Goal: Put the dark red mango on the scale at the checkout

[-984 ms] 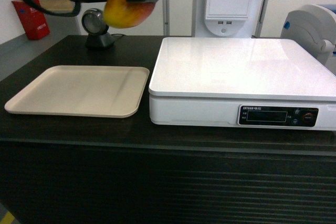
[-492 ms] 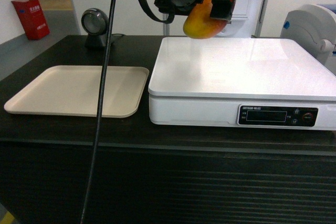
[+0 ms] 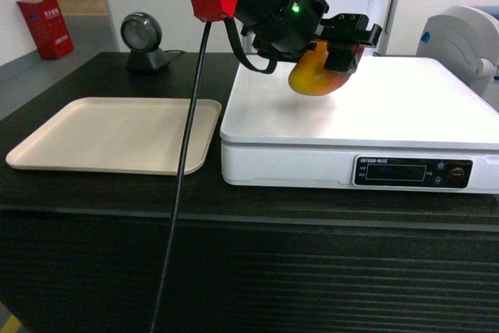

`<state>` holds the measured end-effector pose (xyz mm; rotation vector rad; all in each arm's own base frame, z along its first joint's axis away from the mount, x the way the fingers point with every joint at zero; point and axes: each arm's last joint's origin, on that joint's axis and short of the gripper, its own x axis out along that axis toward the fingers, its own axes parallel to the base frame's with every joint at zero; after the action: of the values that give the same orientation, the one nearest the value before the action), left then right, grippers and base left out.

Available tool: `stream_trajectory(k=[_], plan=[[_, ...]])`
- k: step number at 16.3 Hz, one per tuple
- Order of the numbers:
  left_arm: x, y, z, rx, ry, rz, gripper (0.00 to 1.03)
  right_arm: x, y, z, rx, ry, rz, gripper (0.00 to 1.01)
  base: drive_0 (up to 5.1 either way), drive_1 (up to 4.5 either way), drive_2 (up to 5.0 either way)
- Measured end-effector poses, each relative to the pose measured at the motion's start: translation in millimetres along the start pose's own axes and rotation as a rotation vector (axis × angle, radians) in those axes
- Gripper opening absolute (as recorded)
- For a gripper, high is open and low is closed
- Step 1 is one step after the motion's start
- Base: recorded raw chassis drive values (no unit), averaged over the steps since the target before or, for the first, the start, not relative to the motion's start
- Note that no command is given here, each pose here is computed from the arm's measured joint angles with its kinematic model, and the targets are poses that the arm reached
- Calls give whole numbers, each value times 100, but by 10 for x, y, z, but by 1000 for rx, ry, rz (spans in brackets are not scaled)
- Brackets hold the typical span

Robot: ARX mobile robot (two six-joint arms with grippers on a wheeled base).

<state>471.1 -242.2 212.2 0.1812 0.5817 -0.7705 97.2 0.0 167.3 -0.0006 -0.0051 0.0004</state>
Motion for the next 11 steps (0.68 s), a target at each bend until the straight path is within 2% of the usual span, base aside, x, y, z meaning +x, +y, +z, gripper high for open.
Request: stream_trajectory(k=[3,5,8,11], plan=[[-8,3,23,-1,-7,9,60,0,0,1,0,0,0,98,0,0,0],[-14,3,7,-22,23,25,60,0,0,1,0,0,0,98,0,0,0],[-12,14,50,-29,-25,45,60,0,0,1,0,0,0,98,0,0,0],[29,29,5,-67,-91,104,60,0,0,0,0,0,0,98,0,0,0]])
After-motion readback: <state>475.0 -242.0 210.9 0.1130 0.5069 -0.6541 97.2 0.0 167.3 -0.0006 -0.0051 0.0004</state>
